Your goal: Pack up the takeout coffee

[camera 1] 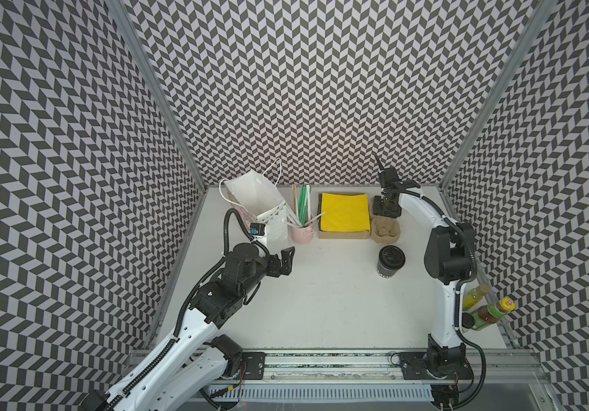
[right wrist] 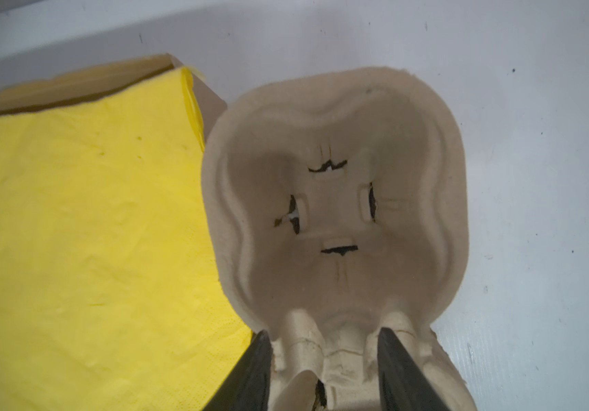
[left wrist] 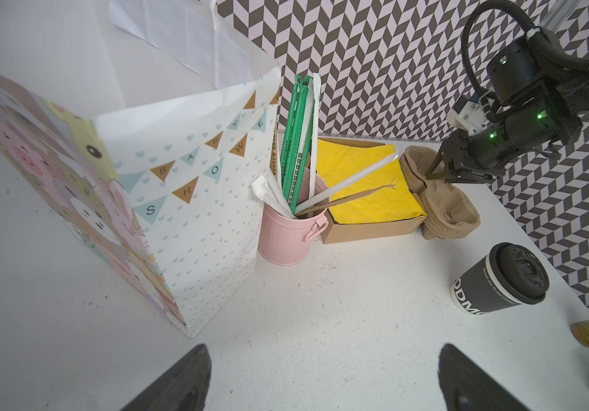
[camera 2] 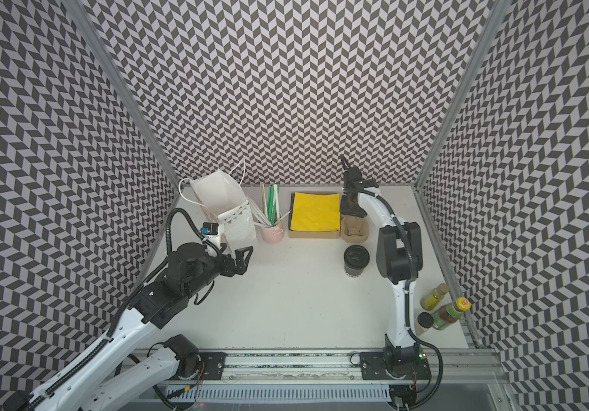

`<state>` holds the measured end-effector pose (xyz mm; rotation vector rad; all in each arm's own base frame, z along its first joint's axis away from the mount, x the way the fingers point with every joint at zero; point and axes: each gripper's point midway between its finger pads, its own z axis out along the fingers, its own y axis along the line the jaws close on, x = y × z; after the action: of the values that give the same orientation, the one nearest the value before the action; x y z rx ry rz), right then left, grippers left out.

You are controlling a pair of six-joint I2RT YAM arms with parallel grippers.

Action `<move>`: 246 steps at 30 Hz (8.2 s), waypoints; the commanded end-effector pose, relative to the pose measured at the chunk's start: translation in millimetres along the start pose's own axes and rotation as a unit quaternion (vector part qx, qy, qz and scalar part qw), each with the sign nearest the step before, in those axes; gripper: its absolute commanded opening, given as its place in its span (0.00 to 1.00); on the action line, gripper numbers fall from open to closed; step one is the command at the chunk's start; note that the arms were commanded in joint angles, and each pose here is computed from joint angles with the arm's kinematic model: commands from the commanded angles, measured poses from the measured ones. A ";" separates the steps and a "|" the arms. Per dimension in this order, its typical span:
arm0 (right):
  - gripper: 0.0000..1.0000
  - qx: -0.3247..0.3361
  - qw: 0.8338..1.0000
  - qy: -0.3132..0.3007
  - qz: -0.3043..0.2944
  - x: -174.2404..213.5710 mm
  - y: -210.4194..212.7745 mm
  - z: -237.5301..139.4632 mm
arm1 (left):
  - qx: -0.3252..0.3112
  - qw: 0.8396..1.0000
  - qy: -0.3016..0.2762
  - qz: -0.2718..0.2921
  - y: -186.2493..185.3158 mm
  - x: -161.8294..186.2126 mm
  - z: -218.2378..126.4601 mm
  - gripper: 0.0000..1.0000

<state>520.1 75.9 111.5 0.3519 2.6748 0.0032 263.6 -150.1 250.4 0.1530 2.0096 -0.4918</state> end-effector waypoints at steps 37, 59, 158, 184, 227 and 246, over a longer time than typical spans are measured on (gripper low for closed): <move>0.47 0.039 0.996 0.066 -0.053 22.4 -18.6 30.9 | 0.001 1.000 0.002 0.009 -0.4 3.0 2.3 1.00; 0.18 0.010 0.996 0.069 -0.051 26.6 -12.6 20.1 | 0.004 1.000 0.000 0.009 -1.3 1.9 0.8 1.00; 0.13 -0.019 0.998 -0.001 -0.058 2.3 4.4 -36.1 | 0.004 1.000 -0.002 0.010 -1.3 1.7 -0.1 1.00; 0.42 0.040 0.999 0.007 -0.005 20.6 -56.8 -28.6 | 0.009 1.000 0.000 0.010 -2.7 2.6 0.1 1.00; 0.00 -0.033 0.999 -0.023 0.003 10.5 -39.0 -61.7 | 0.009 1.000 -0.002 0.009 -2.7 1.5 -1.0 1.00; 0.00 -0.235 0.962 -0.127 -0.055 6.7 40.3 -204.9 | -0.028 0.998 -0.058 -0.007 11.7 -20.6 -22.6 1.00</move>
<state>453.0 91.0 274.4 0.1763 2.3904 0.4044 259.4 -139.0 266.7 0.1176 1.9480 -0.4761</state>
